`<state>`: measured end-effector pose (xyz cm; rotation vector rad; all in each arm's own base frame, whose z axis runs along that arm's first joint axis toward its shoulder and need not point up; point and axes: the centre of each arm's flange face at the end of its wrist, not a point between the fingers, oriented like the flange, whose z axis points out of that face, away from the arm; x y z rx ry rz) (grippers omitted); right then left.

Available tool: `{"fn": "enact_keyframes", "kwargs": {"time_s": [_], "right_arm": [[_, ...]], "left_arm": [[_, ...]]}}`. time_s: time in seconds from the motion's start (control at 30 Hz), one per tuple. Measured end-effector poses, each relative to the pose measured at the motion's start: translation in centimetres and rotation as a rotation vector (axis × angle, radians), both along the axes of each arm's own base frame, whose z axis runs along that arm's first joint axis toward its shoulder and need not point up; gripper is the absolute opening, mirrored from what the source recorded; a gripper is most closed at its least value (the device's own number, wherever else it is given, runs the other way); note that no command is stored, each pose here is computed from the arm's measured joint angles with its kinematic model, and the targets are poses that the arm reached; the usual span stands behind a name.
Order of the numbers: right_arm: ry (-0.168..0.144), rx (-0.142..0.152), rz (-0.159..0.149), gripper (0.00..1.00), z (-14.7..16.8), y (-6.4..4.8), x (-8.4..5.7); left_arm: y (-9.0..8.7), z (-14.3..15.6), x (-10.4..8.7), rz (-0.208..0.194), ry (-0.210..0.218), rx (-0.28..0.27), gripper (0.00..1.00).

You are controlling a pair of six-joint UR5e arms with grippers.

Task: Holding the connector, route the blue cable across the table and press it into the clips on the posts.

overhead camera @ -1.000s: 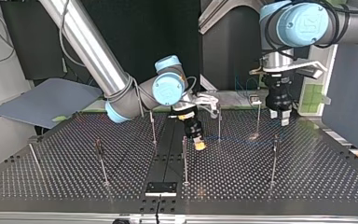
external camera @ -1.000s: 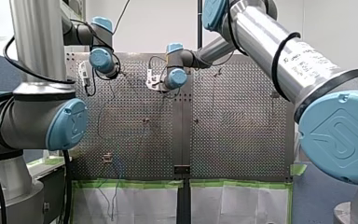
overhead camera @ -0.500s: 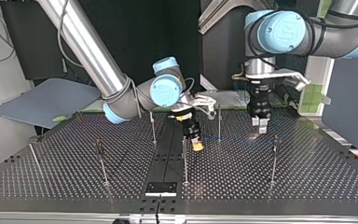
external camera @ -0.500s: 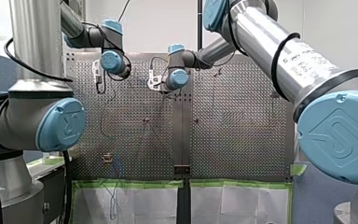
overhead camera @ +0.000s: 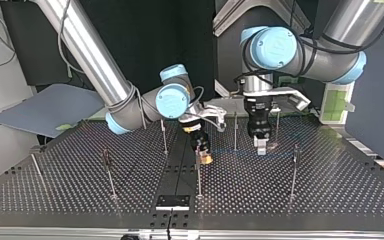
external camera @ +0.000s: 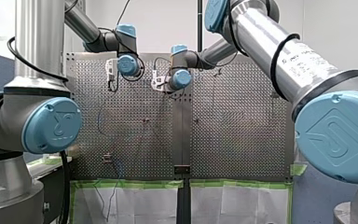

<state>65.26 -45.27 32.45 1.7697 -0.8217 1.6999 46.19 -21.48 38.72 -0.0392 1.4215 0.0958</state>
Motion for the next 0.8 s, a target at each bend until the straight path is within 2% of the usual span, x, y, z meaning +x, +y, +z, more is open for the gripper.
{"fn": "enact_keyframes", "kwargs": {"time_s": [0.2, 0.4, 0.67, 0.8], "right_arm": [[0.001, -0.002, -0.004, 0.00, 0.0, -0.4, -0.3], [0.002, -0.003, -0.003, 0.00, 0.0, -0.4, -0.3], [0.003, -0.002, 0.004, 0.00, 0.0, -0.5, -0.3], [0.003, -0.003, 0.004, 0.00, 0.0, -0.5, -0.3]], "left_arm": [[-0.1, -2.2, 1.0, 0.042, 0.039, 0.028, 1.00], [-0.1, -3.4, 2.7, 0.059, 0.048, 0.036, 1.00], [0.0, -3.0, 5.2, 0.088, 0.009, 0.030, 1.00], [0.5, -3.1, 6.1, 0.104, 0.007, 0.029, 1.00]]}}
